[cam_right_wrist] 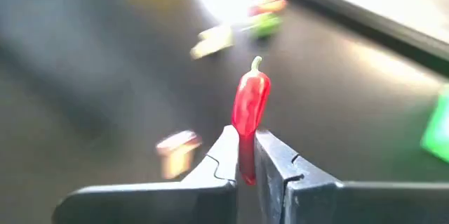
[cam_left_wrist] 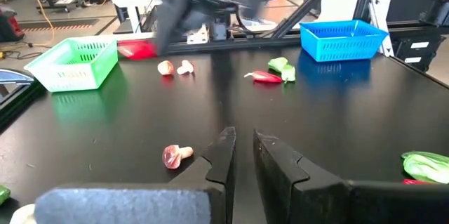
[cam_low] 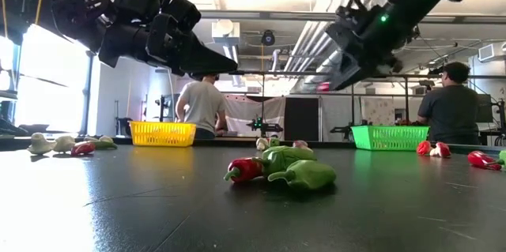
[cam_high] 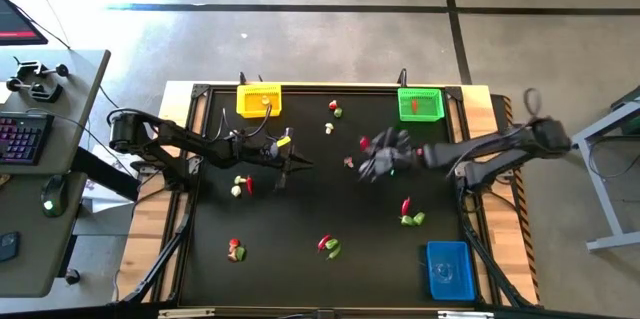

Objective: Sort produce into baskets
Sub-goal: Put the red chili pepper into the green bin, then put the red mushroom into the yellow bin

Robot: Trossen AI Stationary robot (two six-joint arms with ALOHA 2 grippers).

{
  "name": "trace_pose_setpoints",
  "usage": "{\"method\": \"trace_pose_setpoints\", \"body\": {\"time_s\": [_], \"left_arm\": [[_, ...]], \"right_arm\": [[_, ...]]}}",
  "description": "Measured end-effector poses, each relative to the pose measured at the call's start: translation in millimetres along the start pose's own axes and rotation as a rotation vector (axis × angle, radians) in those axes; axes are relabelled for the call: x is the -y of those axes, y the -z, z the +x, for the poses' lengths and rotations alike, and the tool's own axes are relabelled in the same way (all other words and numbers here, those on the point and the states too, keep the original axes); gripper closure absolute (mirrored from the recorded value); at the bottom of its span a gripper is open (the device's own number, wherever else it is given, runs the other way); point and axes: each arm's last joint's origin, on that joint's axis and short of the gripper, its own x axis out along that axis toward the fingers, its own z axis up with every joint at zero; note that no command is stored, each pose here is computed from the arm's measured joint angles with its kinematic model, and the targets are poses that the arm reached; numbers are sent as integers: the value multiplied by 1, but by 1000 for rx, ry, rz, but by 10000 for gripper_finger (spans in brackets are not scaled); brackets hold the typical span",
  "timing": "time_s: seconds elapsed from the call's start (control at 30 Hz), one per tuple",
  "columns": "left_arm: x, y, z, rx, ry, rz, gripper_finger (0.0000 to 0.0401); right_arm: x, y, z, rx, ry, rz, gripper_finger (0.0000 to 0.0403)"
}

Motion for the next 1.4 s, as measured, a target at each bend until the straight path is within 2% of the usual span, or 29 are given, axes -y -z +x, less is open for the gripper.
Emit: {"method": "trace_pose_setpoints", "body": {"time_s": [0.13, 0.3, 0.5, 0.67, 0.9, 1.03, 1.17, 1.4], "left_arm": [[0, 0, 0, 3, -1, 1, 366], [0, 0, 0, 3, -1, 10, 366], [0, 0, 0, 1, -1, 20, 366], [0, 0, 0, 1, -1, 19, 366], [0, 0, 0, -1, -1, 26, 366], [0, 0, 0, 0, -1, 26, 366], [-1, 0, 0, -1, -3, 25, 366], [-1, 0, 0, -1, -3, 23, 366]], "right_arm": [[40, -19, 10, 19, 207, 77, 394], [87, -30, 35, -60, 414, 141, 394], [140, -38, 61, -166, 518, 225, 395], [174, -34, 82, -266, 548, 269, 395], [199, -27, 105, -315, 568, 325, 395], [206, -22, 111, -347, 589, 337, 380], [208, -22, 111, -343, 593, 347, 349], [205, -22, 110, -348, 589, 349, 270]]}}
